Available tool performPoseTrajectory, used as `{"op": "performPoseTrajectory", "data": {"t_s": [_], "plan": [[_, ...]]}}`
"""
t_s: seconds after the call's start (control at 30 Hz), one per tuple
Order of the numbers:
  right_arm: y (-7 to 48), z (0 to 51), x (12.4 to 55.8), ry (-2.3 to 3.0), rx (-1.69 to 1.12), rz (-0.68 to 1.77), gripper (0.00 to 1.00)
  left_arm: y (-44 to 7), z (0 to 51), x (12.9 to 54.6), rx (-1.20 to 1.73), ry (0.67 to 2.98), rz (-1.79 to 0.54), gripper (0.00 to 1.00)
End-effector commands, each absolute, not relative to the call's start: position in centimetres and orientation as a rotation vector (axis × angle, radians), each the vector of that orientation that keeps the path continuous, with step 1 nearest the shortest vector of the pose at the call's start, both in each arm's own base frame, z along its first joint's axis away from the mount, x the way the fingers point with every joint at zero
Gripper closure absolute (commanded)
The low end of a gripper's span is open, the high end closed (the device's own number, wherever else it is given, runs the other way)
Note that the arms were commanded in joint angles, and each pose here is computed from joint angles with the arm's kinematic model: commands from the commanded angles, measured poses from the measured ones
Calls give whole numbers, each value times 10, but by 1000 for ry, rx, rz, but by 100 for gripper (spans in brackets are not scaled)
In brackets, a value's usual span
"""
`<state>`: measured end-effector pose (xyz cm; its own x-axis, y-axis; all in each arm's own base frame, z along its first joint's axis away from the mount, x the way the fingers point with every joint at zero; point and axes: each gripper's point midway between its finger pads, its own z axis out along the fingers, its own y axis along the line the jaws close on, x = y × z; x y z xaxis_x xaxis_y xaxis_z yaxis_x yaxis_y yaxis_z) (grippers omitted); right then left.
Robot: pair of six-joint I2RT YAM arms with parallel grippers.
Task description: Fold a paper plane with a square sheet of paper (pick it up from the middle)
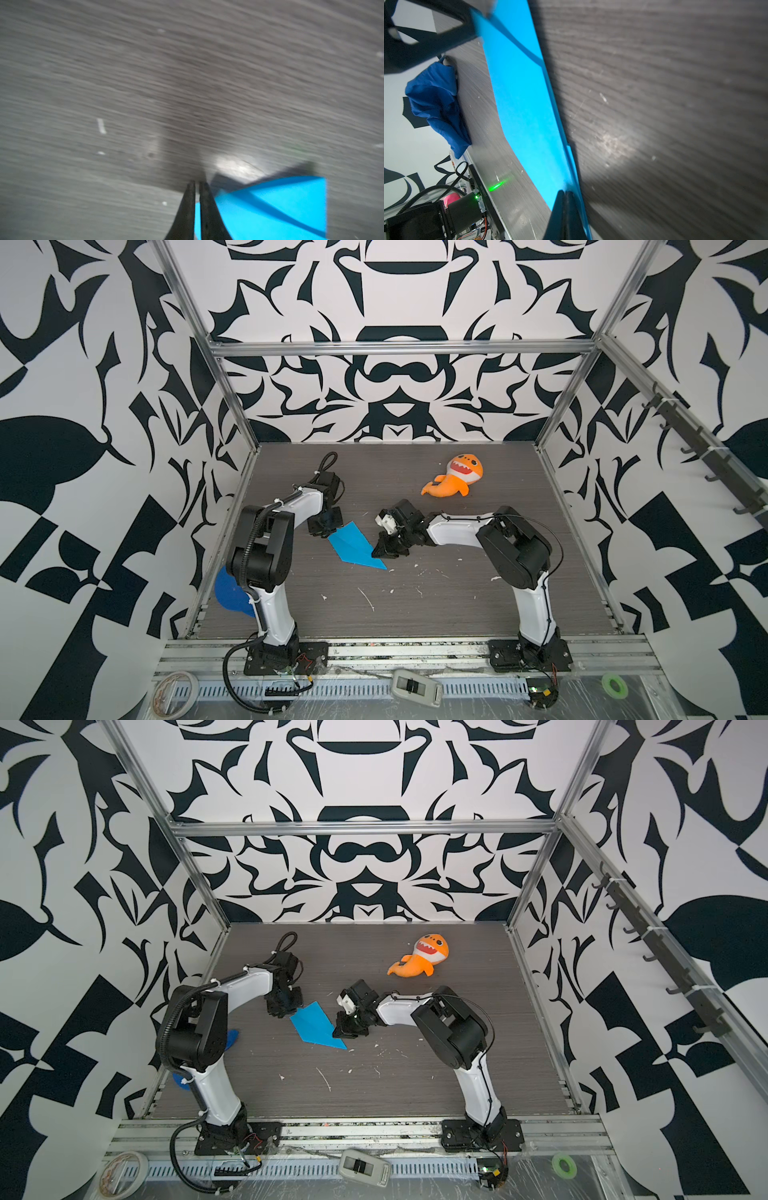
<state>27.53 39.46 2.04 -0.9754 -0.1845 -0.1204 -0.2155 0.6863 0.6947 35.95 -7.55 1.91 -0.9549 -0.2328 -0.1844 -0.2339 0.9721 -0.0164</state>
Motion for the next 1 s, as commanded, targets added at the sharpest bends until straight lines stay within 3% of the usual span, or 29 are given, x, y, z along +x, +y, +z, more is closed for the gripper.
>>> {"op": "performPoseTrajectory", "data": {"t_s": [0.0,0.27,0.5,0.97], "plan": [[365,-20,258,3012,-278,967,100,-61,22,348,-364,2964,86,88],[368,-16,260,3003,-279,979,100,-102,89,338,-427,2748,-340,82],[367,-17,259,3012,-282,969,100,-175,75,302,-376,2748,-717,81],[364,-19,258,3020,-283,955,100,-191,18,286,-287,2943,-566,89]]}}
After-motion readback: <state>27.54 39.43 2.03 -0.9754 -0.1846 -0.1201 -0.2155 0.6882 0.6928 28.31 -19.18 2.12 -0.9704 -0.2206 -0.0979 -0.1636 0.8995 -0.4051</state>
